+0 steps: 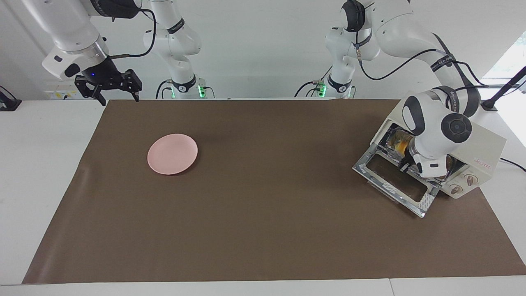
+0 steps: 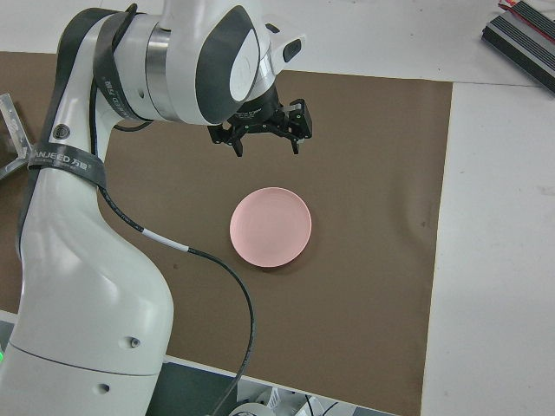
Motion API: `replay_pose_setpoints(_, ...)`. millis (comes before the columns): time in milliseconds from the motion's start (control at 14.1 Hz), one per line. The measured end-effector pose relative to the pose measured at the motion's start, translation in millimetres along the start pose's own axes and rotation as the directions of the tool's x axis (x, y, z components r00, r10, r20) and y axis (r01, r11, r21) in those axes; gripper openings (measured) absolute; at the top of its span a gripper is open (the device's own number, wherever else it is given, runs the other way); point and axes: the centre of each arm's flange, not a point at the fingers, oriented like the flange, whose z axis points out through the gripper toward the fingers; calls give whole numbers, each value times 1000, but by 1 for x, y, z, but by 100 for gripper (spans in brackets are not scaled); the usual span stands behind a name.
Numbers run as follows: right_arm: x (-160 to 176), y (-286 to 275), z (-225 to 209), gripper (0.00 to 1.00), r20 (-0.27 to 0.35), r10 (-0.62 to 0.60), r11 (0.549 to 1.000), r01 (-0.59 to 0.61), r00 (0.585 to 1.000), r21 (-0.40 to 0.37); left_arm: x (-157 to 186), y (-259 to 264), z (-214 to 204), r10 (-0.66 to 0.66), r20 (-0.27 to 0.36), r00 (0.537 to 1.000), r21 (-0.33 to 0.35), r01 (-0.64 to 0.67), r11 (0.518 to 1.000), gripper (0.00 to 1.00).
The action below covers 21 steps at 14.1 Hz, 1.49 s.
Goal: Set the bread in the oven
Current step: 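Open the left gripper inside the oven and draw it back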
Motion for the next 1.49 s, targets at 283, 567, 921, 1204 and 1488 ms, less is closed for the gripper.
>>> replay_pose_setpoints(283, 0, 0, 0, 100, 0, 0, 1000, 0, 1000, 0, 2, -3, 1, 13, -4, 1000, 7, -13, 1000, 1)
replay_pose_setpoints(567, 0, 0, 0, 100, 0, 0, 1000, 0, 1000, 0, 1, -10, 12, 9, 8, 1000, 3, -9, 1000, 8)
replay_pose_setpoints(921, 0, 0, 0, 100, 0, 0, 1000, 0, 1000, 0, 2, -11, 10, 10, -6, 1000, -8, -10, 1000, 61)
replay_pose_setpoints(1204, 0, 0, 0, 100, 0, 0, 1000, 0, 1000, 0, 1, -6, 1, 19, -37, 999, -29, -20, 999, 100)
replay_pose_setpoints(1488, 0, 0, 0, 100, 0, 0, 1000, 0, 1000, 0, -2, 8, -45, 42, -117, 992, -78, -52, 996, 100)
